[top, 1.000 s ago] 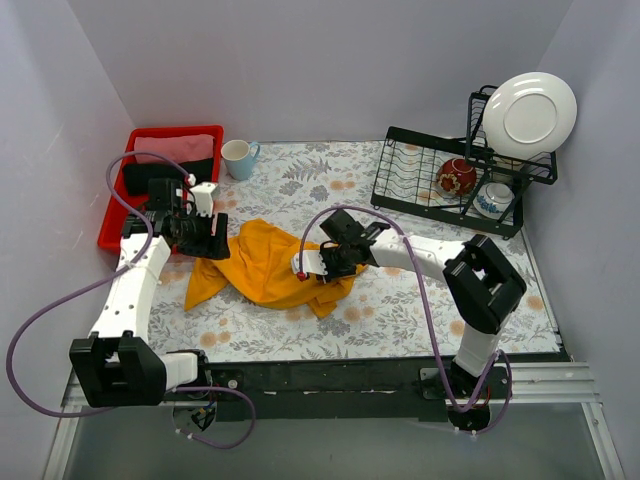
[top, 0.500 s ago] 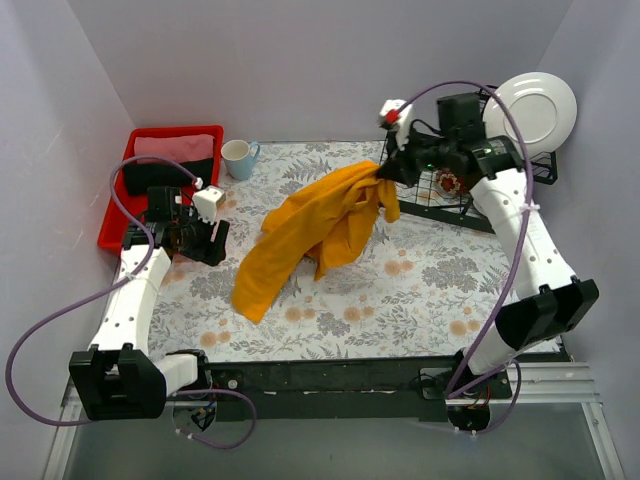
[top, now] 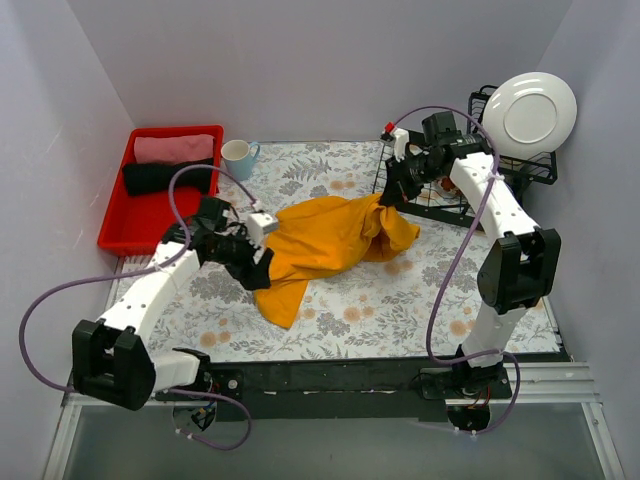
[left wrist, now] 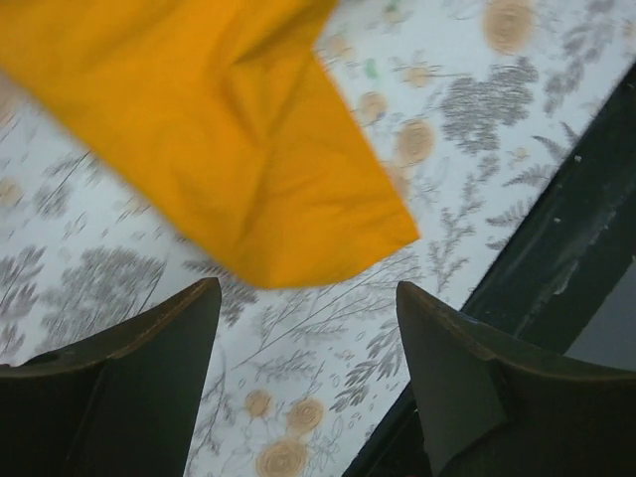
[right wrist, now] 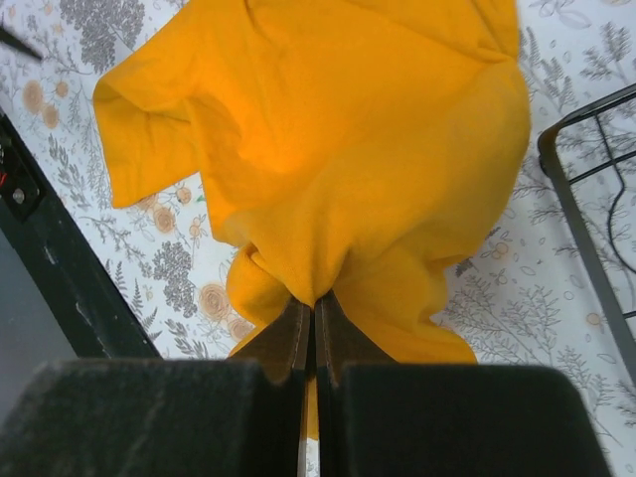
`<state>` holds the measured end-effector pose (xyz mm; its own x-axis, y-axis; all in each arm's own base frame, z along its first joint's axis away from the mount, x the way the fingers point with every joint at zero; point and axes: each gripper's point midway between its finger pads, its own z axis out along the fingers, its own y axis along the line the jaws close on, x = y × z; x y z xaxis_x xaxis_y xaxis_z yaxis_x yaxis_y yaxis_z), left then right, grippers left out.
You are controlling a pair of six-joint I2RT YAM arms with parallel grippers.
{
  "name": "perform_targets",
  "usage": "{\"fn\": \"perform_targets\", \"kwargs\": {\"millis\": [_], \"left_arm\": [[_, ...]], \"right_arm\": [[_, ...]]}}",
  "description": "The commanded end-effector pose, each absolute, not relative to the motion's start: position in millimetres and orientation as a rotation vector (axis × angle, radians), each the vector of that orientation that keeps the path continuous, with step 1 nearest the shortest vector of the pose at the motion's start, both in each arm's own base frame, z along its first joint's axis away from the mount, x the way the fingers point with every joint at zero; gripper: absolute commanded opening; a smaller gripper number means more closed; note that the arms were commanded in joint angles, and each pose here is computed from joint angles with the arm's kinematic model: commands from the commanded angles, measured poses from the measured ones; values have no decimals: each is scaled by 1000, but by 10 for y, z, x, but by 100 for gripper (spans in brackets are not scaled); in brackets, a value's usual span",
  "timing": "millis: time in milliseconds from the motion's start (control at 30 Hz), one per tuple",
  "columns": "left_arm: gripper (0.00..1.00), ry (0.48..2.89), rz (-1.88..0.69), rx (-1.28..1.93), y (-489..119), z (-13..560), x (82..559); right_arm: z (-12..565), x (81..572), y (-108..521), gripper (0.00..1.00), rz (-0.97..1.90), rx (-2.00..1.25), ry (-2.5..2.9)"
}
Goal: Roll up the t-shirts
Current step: Pick up the T-shirt from the center of the board.
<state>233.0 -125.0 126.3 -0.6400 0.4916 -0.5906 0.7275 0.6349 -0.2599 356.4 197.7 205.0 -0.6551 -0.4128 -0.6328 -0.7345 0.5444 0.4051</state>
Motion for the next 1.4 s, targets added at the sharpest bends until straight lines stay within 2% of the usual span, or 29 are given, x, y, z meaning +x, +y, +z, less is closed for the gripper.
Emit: {"fn": "perform_targets", "kwargs": {"millis": [0, 100, 200, 300, 400, 667, 800, 1100, 1167, 1200, 1300, 1367], "left_arm": [[69, 2162, -795, 1251, -1972, 1520, 1945], [61, 2267, -789, 1285, -2095, 1234, 1771], [57, 2292, -655, 1380, -2141, 987, 1655], [51, 2320, -488, 1398, -2157, 791, 1718], [46, 2391, -441, 1432, -2189, 632, 1709], [40, 2433, -363, 1514, -2247, 431, 1642], [40, 2458, -384, 1518, -2269, 383, 1541], [39, 2428, -133, 1609, -1921, 87, 1580], [33, 2413, -74, 1626, -1833, 55, 1601], [22, 2408, -23, 1644, -1748, 24, 1613], [0, 2423, 15, 1656, -1661, 50, 1588], [0, 2402, -18, 1566, -1723, 299, 1711]], "right_arm": [[2206, 3784, 1947, 1, 883, -887, 2281], [2206, 3898, 1945, 1, 869, -880, 2275], [2262, 3994, 1947, 1, 848, -875, 2254], [2294, 4024, 1920, 1, 840, -869, 2246], [2259, 3986, 1866, 1, 849, -856, 2265], [2232, 3952, 1727, 1, 867, -815, 2282], [2211, 3985, 1718, 1, 872, -806, 2287], [2201, 4040, 1739, 1, 878, -801, 2286], [2201, 4037, 1737, 1, 876, -801, 2286], [2202, 4037, 1735, 1, 875, -799, 2287], [2238, 3991, 1711, 1, 864, -802, 2286], [2327, 3961, 1648, 1, 844, -797, 2270]]}}
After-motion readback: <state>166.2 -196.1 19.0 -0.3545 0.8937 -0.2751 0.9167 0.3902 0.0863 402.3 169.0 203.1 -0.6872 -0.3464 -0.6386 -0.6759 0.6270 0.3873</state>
